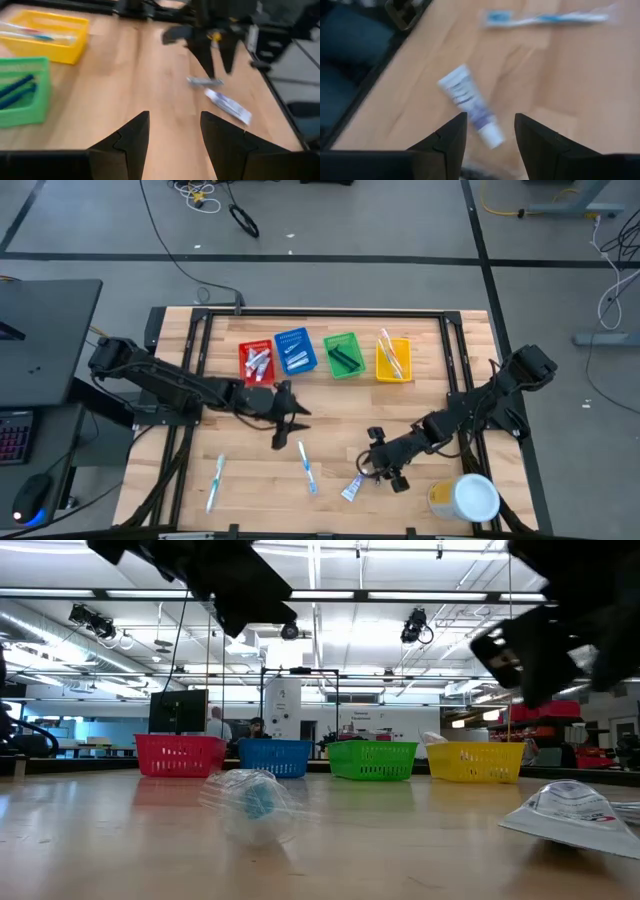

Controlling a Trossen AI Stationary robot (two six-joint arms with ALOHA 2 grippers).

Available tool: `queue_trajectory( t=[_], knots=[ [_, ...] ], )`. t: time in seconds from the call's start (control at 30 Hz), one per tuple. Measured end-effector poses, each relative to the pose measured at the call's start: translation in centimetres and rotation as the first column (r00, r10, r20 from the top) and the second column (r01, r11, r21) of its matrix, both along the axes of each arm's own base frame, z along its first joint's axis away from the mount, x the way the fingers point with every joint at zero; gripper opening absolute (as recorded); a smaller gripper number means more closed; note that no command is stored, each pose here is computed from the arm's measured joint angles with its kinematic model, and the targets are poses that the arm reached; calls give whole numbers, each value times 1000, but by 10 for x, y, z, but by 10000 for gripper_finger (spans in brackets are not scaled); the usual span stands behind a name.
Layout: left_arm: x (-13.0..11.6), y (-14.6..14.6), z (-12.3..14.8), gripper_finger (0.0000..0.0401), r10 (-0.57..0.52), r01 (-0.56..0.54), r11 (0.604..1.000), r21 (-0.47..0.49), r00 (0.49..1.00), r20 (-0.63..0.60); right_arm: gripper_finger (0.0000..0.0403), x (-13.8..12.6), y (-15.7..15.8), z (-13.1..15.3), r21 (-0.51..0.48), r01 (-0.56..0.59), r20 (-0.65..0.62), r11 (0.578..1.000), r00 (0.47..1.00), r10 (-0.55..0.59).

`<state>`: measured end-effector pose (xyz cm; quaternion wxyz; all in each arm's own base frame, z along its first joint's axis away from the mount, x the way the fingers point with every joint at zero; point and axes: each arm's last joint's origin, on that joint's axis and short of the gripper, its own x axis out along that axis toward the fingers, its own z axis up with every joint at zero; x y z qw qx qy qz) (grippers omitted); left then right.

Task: Pick & Place Travel size toiletries
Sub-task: Put the green toothbrush into the yellow bin

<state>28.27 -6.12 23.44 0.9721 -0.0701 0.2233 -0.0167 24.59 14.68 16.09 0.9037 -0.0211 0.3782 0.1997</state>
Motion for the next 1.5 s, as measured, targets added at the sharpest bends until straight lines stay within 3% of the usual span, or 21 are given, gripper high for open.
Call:
queue_trajectory(
  t=[0.33,0.47,0.6,0.9,1.2,1.3,1.37,1.5],
  knots=[
    [-10,-29,-5,184,-63,59,996,-63,996,-62,174,-18,15,-8,41,1,-116,999,993,3],
    [-14,-32,-8,184,-34,28,998,-59,995,-99,174,-28,21,-11,38,-15,-184,999,983,22],
    [-15,-31,-10,184,11,-16,999,-37,993,-116,174,-32,25,4,19,-31,-206,999,978,34],
    [-15,-30,-10,184,32,-35,999,-27,993,-115,174,-37,16,28,-89,50,-97,995,994,-59],
    [-20,-30,-17,184,63,-77,995,-62,977,-205,174,-10,17,24,-120,63,93,991,994,-52],
    [-26,-29,-24,184,110,-161,977,-142,943,-314,174,-2,16,21,-124,62,133,990,990,-45],
    [-34,-29,-32,184,131,-229,956,-185,894,-429,174,1,13,20,-128,69,138,989,989,-51],
    [-55,-27,-45,184,177,-413,888,-204,716,-676,174,5,7,19,-141,85,138,986,988,-65]
  ],
)
